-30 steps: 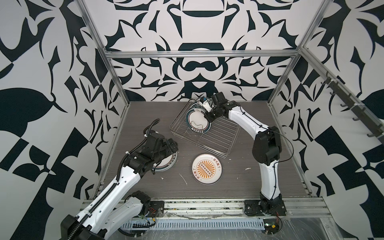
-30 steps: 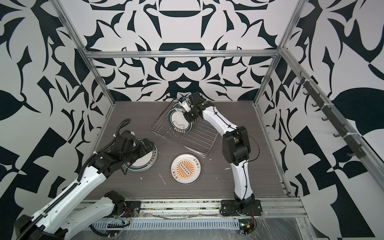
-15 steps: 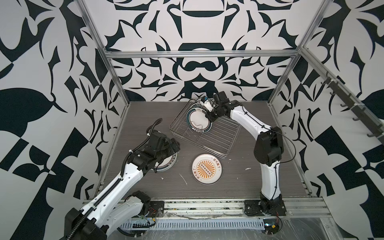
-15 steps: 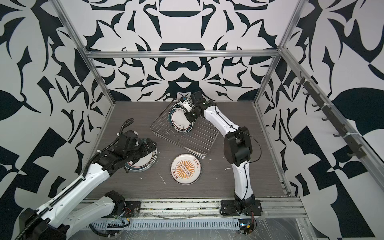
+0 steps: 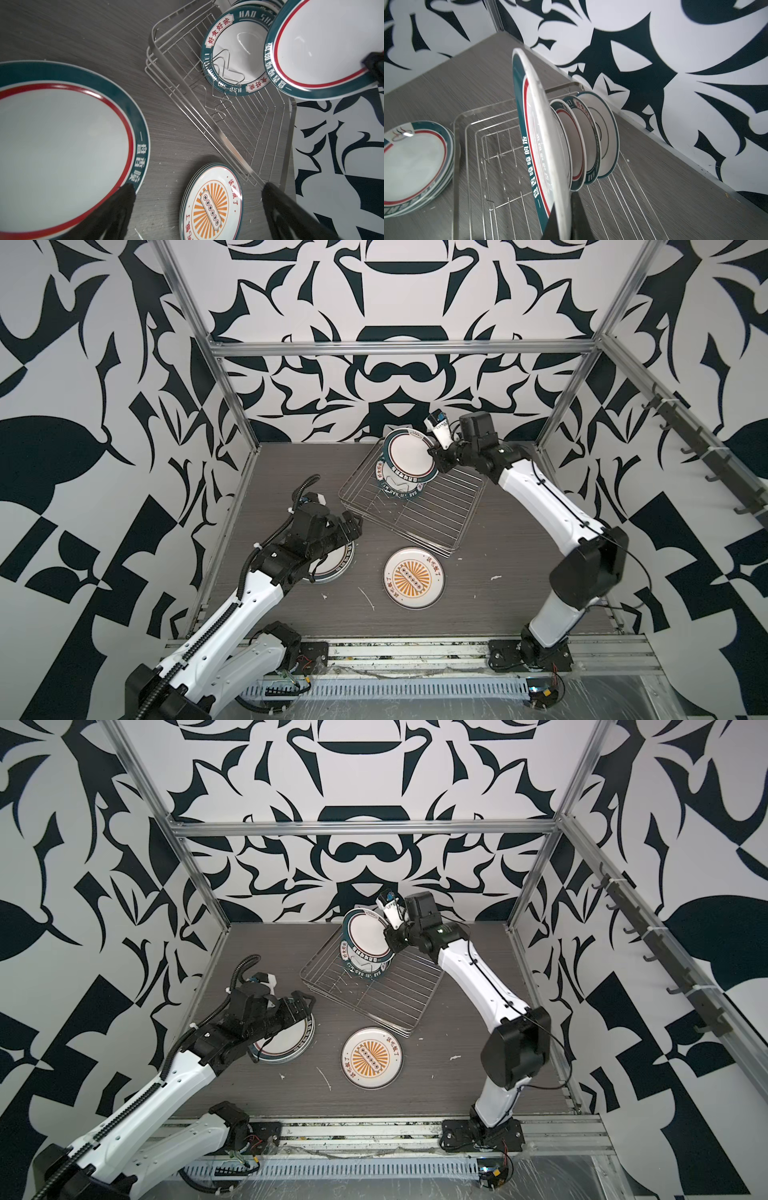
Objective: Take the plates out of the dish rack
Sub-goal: 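Grasp and lift the cloud-logo plate from the rack with the right while the left approaches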
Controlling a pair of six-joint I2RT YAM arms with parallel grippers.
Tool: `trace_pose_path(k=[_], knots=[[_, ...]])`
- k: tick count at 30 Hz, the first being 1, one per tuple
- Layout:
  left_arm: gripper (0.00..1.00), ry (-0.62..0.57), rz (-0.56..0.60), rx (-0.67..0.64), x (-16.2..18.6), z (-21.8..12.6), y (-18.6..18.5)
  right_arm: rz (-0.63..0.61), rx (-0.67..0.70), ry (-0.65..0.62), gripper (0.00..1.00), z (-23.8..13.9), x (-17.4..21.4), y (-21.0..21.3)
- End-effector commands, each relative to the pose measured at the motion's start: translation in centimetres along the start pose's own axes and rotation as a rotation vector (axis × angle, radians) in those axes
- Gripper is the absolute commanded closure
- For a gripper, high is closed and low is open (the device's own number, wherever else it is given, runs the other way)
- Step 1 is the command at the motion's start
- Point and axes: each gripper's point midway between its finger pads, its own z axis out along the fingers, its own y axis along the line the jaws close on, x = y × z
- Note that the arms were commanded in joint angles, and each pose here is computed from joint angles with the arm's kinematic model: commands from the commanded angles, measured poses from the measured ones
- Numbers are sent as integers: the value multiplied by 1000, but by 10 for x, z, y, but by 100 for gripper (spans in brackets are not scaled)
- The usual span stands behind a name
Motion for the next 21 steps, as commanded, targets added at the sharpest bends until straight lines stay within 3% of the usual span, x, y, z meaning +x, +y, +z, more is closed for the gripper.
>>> trace_pose_path(k=[1,4,7,12,16,21], knots=[[1,-46,33,37,-13,8,-12,132,-3,-239,100,-32,-41,4],[1,-84,45,69,-23,17,-21,304,10,-372,100,-49,-41,1],[0,-138,47,133,-34,25,-33,509,-65,-460,100,-55,-34,8],[1,-144,49,192,-43,35,-50,931,-99,-355,100,-51,-1,9],[1,-113,28,248,-43,44,-59,1096,-219,-277,100,-41,12,33],[2,-97,-46,346,-45,51,-61,1157,-277,-206,100,-31,25,52]])
